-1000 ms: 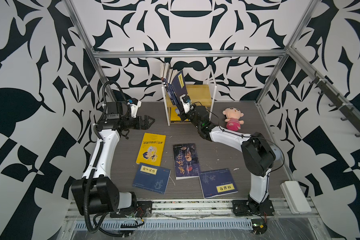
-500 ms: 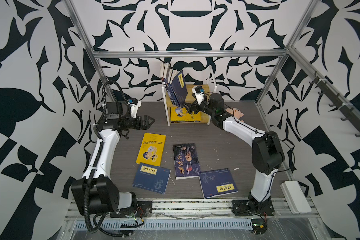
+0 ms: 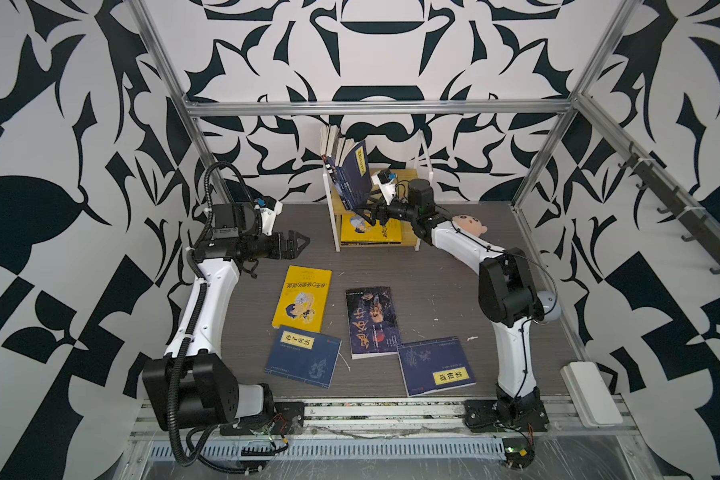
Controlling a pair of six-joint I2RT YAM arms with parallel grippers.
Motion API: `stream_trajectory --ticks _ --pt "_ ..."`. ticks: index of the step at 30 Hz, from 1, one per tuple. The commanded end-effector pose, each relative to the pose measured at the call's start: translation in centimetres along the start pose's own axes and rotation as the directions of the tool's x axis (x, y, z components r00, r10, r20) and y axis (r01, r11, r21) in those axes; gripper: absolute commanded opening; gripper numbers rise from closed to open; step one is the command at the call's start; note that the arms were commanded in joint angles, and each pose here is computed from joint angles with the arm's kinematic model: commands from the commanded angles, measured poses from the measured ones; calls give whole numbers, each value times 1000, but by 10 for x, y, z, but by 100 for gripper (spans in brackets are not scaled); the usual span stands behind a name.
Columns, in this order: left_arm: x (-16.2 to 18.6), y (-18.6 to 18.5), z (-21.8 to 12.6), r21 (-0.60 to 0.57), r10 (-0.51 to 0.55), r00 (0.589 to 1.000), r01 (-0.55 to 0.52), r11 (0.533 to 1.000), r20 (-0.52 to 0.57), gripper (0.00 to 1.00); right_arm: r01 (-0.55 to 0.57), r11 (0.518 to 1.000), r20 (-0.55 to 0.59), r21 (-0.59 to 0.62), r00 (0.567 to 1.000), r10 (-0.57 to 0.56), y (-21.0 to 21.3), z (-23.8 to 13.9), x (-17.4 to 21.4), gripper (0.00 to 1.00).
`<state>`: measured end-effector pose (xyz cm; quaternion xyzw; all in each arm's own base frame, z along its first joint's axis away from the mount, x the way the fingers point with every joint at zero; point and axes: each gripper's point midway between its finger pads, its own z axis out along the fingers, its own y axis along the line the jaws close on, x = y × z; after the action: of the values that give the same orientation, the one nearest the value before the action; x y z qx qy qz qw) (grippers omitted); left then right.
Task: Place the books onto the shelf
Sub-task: 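Push the blue book against the standing books with the right gripper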
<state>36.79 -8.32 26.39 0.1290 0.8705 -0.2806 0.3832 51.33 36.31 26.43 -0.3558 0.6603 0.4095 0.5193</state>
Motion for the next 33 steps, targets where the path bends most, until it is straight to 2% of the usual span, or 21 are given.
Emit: stream_trajectory --ticks 1,4,14,33 --pt "-5 -6 -6 20 0 1000 0 1000 13 100 -19 998 16 -54 1000 20 11 3 -15 75" --pt "-4 -6 -5 21 -1 1000 1 1000 10 100 -30 998 4 -64 1000 30 10 6 -13 69" --pt "-3 -6 -5 20 1 1000 -1 1000 12 100 -16 999 -2 -40 1000 16 3 9 -8 73" --pt "-2 -6 -4 26 -6 1000 6 1000 9 99 -21 1000 2 -4 1000 21 -8 14 -9 58"
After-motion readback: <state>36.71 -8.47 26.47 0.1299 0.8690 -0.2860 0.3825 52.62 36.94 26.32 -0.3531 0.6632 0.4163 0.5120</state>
